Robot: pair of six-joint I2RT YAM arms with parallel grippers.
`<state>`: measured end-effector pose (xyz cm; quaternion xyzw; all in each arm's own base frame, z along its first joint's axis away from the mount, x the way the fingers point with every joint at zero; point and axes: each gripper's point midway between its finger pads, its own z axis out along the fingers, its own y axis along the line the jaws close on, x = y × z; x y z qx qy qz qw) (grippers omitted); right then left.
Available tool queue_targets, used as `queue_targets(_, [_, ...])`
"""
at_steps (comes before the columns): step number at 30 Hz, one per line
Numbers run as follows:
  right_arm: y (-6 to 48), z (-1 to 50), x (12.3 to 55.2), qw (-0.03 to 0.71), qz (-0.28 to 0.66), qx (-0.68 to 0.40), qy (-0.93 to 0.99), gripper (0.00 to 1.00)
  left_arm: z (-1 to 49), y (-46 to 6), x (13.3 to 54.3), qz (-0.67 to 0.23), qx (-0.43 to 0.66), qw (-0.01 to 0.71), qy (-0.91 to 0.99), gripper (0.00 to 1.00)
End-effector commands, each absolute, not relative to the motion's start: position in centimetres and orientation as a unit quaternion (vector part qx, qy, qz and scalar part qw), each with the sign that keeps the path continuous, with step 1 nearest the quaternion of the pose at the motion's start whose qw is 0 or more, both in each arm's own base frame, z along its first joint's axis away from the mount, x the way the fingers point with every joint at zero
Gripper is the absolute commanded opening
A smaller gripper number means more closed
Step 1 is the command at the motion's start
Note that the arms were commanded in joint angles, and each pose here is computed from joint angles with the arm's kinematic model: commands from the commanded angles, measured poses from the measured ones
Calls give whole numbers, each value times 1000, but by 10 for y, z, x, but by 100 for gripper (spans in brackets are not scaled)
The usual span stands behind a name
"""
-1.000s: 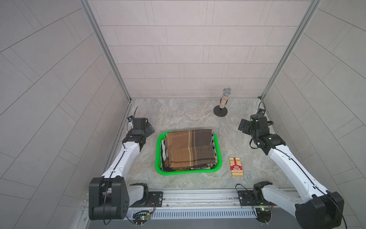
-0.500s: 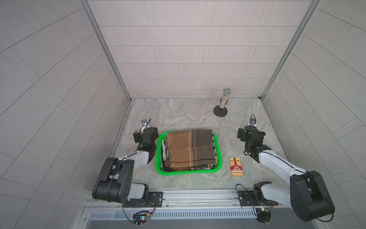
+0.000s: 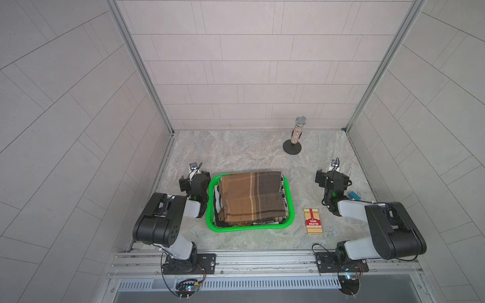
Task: Put the folded scarf in the basket
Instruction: Reset both arms
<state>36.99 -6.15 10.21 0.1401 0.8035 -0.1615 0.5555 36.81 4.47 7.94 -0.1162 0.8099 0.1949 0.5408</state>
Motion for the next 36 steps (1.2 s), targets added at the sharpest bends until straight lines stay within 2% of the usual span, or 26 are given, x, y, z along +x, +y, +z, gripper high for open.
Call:
queue_targets(1, [-62,105,372,589,-137,138,784,100,95,47,376,187,-130,551,803,100])
queue_targets(3, [-63,95,369,582,-139,141,789,100,96,47,377,186,-133,569,790,100])
queue_targets(5, [-62,102,369,617,-135,138,763,100,97,46,379,185,-130,573,788,100])
queue_targets(14, [-60,94,381,569,-137,127,801,100,91,46,384,172,-125,557,803,100])
queue_targets(17, [-59,96,381,585,-138,123,790,100,89,50,385,160,-131,552,807,100])
queue_targets(36, [-58,95,382,579,-134,122,795,100,90,50,384,158,-131,557,805,100])
